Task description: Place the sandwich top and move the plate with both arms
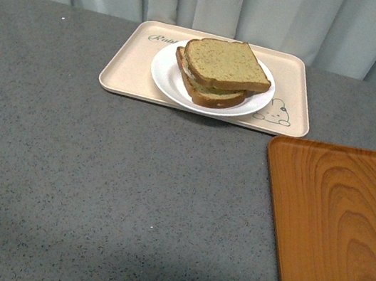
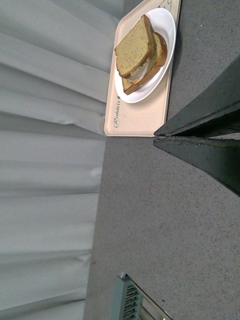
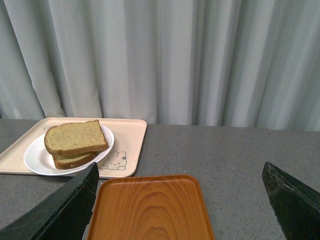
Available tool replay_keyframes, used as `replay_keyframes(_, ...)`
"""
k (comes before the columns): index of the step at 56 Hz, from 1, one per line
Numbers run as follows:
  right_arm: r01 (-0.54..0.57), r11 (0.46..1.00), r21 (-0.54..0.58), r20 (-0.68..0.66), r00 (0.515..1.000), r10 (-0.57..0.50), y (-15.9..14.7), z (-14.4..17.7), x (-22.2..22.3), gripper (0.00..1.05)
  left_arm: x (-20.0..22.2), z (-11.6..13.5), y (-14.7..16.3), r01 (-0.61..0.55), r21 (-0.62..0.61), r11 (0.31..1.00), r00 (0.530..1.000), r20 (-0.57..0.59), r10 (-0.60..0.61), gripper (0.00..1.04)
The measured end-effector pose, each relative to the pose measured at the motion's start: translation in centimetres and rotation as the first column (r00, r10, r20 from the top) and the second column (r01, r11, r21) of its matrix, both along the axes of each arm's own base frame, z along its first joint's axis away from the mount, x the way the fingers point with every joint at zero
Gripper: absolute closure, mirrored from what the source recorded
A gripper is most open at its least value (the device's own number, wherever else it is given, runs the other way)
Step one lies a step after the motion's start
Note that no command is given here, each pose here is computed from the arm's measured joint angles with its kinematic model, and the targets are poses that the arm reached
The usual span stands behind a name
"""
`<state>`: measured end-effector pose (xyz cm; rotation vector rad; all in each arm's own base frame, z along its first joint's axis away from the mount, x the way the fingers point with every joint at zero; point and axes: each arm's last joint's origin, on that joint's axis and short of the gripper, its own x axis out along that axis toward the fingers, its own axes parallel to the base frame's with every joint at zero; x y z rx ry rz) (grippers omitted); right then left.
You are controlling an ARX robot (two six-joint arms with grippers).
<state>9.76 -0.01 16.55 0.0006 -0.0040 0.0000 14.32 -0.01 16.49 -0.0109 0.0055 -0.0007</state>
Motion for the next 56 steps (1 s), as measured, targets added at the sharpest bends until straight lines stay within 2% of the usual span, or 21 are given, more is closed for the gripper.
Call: replay_keyframes(56, 0.0, 1.0, 0.0, 0.0, 1.0, 0.0, 0.0, 0.0, 0.0, 0.09, -3.2, 0.8, 0.0, 0.0, 0.003, 1.0, 1.0, 0.028, 0.0, 1.01)
